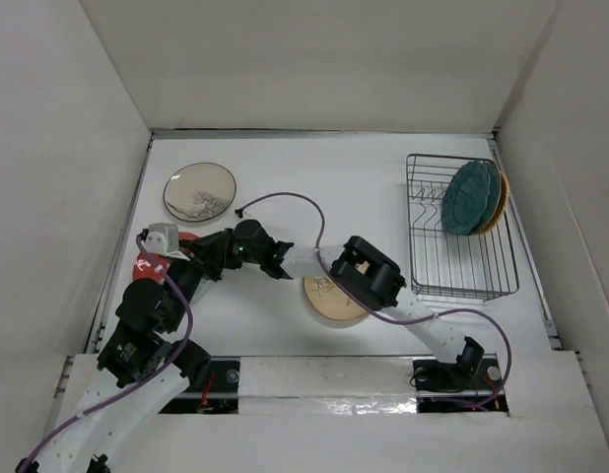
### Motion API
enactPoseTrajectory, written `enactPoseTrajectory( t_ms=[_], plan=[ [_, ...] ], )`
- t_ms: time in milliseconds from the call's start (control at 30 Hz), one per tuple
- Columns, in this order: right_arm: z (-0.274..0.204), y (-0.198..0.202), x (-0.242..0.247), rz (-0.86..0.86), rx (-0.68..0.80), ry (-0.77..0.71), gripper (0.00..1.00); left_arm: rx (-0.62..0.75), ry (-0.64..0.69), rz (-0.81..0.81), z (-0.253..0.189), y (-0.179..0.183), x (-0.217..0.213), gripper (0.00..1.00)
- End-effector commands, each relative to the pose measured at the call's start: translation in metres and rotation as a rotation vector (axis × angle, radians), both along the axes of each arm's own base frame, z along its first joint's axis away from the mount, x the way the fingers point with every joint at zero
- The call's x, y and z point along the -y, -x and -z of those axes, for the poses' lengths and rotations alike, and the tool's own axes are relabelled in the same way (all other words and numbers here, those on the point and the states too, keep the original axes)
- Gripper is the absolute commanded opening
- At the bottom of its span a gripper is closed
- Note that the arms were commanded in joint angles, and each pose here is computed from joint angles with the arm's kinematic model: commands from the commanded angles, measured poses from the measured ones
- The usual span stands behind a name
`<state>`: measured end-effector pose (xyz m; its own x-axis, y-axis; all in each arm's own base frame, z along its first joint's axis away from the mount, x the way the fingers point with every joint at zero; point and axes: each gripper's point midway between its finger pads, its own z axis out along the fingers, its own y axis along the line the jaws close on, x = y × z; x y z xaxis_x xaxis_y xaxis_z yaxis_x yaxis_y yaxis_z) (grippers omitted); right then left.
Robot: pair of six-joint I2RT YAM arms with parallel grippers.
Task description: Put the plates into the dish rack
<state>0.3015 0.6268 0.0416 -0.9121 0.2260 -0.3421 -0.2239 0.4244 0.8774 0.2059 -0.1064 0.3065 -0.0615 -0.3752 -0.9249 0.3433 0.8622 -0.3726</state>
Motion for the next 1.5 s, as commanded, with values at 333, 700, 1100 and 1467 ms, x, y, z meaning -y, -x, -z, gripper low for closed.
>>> enactPoseTrajectory(
  t_ms=[333,700,1100,1467],
  plan=[
    [-0.23,-0.02,0.098,0.104,0.378,-0.268,0.0,0.128,0.086,0.008,-0.037,0.019,-0.012,0.11],
    [-0.321,-0.078,0.434,0.75,0.694,0.402,0.0,0.153,0.086,0.105,-0.042,0.031,0.0,0.13],
    [-0.373,-0.06,0.673,1.174,0.664,1.087,0.0,0.155,0.069,0.143,-0.042,0.035,0.006,0.14],
    [-0.336,-0.096,0.688,0.99,0.624,1.338,0.0,0.158,0.068,0.147,-0.042,0.036,0.006,0.15]
  ],
)
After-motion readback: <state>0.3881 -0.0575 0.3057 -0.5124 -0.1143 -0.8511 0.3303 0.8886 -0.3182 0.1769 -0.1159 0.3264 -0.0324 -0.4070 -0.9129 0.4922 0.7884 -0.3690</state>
